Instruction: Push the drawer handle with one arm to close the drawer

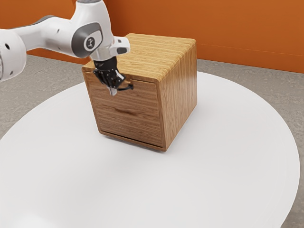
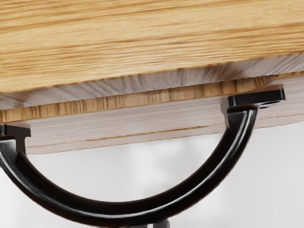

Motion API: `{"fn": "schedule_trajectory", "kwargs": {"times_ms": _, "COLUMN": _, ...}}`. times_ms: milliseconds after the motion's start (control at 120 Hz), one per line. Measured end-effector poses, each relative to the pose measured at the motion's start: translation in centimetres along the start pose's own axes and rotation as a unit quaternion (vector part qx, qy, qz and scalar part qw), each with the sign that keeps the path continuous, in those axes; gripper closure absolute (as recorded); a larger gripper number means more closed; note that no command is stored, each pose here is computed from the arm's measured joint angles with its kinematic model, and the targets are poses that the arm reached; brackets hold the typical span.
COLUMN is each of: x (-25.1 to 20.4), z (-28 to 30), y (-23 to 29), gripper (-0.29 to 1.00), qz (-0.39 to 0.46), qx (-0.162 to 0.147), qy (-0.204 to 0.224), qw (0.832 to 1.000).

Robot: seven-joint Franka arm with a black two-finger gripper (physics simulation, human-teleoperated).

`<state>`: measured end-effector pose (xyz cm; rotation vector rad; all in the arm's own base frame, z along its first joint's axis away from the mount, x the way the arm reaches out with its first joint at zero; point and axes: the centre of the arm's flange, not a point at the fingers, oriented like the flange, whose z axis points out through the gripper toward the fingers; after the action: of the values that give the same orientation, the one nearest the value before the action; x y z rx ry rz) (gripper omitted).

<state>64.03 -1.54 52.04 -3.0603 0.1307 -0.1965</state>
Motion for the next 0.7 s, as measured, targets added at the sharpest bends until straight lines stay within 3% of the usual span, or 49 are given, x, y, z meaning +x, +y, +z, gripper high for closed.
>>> {"fn": "schedule_trajectory", "kwargs": {"times_ms": 217, "x": -1.9, "z": -2.5, "y": 0.6, "gripper": 0.78, "qz": 0.01, "qx": -0.012, "qy": 0.012, "qw": 1.0}}
{"fn": "schedule_trajectory", "kwargs": {"times_ms": 383, "x": -8.0, "z": -17.0, "y": 1.3, "gripper": 0.77, "qz": 0.016, "qx": -0.031, "qy": 0.064, "qw": 0.997}}
{"fn": "schedule_trajectory", "kwargs": {"times_ms": 475, "x": -8.6, "z": -21.9, "y": 1.6, "gripper": 0.6, "qz": 0.017, "qx": -0.032, "qy": 0.059, "qw": 0.998}}
{"fn": "schedule_trajectory", "kwargs": {"times_ms": 583, "x": -9.5, "z": -22.5, "y": 2.2, "gripper": 0.37, "qz": 0.019, "qx": -0.042, "qy": 0.022, "qw": 0.999}}
{"fn": "schedule_trajectory", "kwargs": {"times_ms": 700, "x": -10.3, "z": -22.3, "y": 2.1, "gripper": 0.21, "qz": 0.016, "qx": -0.047, "qy": -0.008, "qw": 0.999}}
